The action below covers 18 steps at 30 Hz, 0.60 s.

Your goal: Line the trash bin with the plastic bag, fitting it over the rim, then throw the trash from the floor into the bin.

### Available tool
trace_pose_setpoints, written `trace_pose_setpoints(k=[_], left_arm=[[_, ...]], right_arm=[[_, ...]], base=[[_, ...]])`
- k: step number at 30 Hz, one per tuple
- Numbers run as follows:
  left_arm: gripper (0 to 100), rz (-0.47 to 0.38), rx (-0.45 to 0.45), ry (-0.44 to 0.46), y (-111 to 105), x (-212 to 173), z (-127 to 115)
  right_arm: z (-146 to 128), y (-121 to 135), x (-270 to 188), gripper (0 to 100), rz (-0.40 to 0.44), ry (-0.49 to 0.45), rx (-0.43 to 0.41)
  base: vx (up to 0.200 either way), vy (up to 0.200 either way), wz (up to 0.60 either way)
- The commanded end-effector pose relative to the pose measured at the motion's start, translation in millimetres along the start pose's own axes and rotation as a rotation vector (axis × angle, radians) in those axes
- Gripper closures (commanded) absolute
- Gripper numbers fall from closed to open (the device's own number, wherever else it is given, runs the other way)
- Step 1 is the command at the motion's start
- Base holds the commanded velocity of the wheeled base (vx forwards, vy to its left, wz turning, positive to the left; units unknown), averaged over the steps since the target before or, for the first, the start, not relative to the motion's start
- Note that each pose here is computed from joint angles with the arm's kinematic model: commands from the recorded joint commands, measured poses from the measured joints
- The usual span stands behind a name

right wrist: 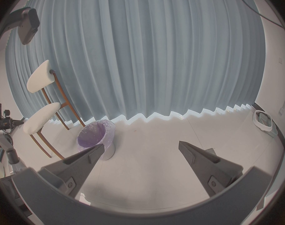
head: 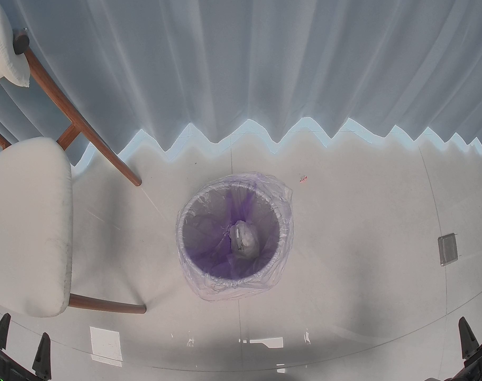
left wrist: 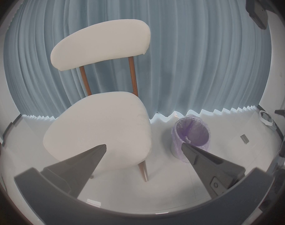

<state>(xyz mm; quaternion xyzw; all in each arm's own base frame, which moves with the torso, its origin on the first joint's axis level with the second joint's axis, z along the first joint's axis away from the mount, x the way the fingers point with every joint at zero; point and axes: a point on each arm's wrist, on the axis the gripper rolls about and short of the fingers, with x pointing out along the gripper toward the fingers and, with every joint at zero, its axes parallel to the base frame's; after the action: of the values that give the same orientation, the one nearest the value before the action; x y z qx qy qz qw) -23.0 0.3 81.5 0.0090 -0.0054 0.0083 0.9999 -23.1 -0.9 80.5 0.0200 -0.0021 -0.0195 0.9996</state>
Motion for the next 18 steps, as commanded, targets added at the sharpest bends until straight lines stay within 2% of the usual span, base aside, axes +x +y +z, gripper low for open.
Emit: trace_pose_setpoints(k=[1, 2, 3, 18], left_arm=[[0, -0.052, -0.012, 0.006, -1.2, 0.1, -5.5], [0, -0.052, -0.012, 0.006, -1.2, 0.1, -5.5], [0, -0.121, 0.018, 0.058, -2.7, -0.2, -11.1], [0, -0.101, 0.023, 0.054, -2.3, -0.1, -10.7]], right_arm=[[-5.2, -0.2, 0.3, 0, 0.002, 0.005, 0.000], [-5.2, -0.2, 0.3, 0, 0.002, 0.005, 0.000], [-5.2, -0.1, 0.3, 0, 0.004, 0.005, -0.003], [-5.2, -0.1, 0.3, 0, 0.004, 0.005, -0.013]], base=[[0.000, 0.000, 0.00], [0.000, 0.000, 0.00], [0.000, 0.000, 0.00], [0.000, 0.000, 0.00]])
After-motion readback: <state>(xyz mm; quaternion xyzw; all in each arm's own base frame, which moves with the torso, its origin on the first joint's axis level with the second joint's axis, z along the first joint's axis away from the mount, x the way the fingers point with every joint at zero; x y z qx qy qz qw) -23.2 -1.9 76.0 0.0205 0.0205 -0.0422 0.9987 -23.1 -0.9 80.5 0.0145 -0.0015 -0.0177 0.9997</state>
